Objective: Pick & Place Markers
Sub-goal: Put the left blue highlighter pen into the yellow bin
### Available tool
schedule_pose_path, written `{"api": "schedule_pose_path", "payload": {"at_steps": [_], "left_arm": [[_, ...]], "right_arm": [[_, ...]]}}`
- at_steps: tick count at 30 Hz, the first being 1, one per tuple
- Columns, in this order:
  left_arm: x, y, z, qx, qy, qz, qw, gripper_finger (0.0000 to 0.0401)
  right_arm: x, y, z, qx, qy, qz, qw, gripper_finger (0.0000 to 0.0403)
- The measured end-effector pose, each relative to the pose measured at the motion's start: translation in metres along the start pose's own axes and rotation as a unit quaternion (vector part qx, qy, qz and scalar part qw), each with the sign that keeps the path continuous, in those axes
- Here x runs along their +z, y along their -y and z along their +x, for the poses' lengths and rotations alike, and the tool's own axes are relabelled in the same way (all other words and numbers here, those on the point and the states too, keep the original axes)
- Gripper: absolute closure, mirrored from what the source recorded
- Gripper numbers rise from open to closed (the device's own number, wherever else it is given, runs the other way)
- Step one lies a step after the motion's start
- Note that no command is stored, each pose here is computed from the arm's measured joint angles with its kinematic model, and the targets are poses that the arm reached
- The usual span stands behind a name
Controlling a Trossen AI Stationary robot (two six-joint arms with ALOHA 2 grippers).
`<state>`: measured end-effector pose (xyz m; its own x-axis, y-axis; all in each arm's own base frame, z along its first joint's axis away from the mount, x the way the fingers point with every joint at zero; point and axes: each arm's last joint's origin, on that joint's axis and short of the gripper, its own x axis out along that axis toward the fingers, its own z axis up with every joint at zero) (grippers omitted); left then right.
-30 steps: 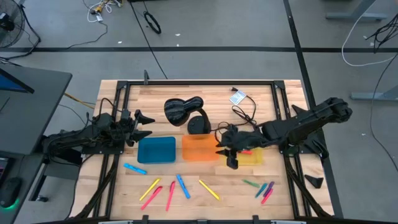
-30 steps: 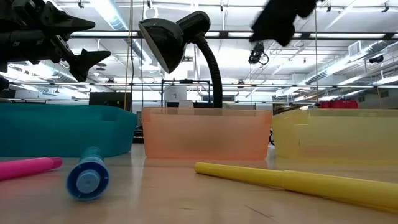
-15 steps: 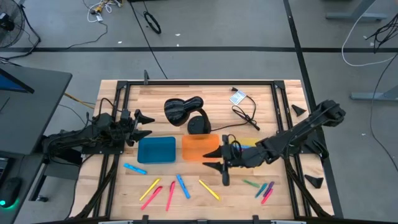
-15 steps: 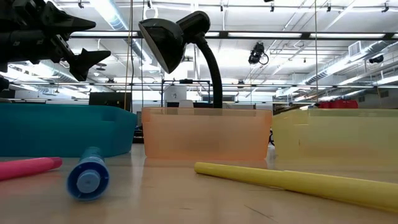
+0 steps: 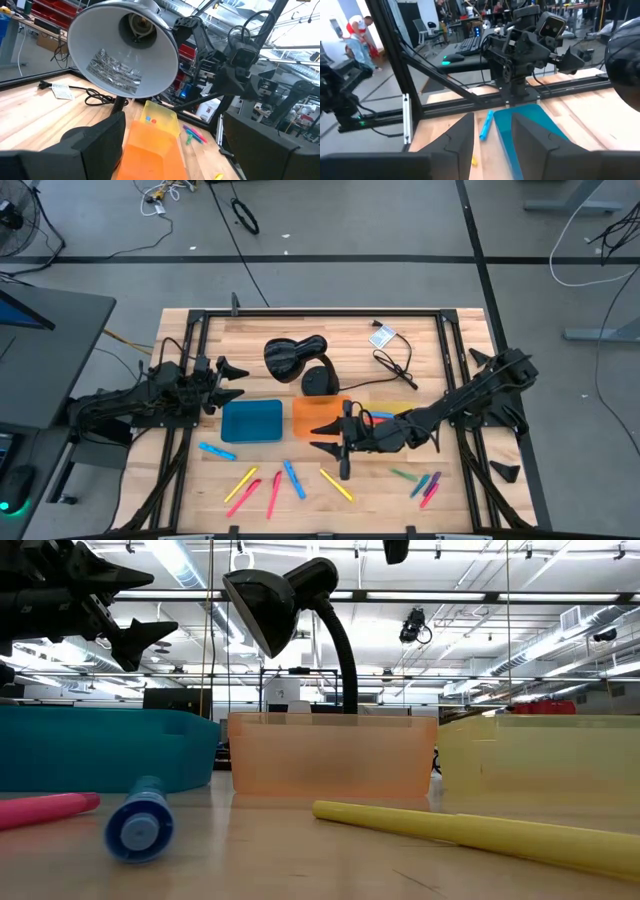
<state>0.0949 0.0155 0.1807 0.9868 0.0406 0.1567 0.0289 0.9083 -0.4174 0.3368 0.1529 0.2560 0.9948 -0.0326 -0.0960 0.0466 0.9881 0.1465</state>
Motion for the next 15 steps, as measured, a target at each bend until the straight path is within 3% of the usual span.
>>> {"api": "schedule_pose_path", "payload": {"at_steps": [15], "left_arm": [[0.010, 0.005, -0.002, 0.006, -0.013, 0.027, 1.000, 0.0059]], "right_arm": [[-0.004, 0.001, 0.001, -0.001, -0.013, -0.015, 1.000, 0.0273]]}}
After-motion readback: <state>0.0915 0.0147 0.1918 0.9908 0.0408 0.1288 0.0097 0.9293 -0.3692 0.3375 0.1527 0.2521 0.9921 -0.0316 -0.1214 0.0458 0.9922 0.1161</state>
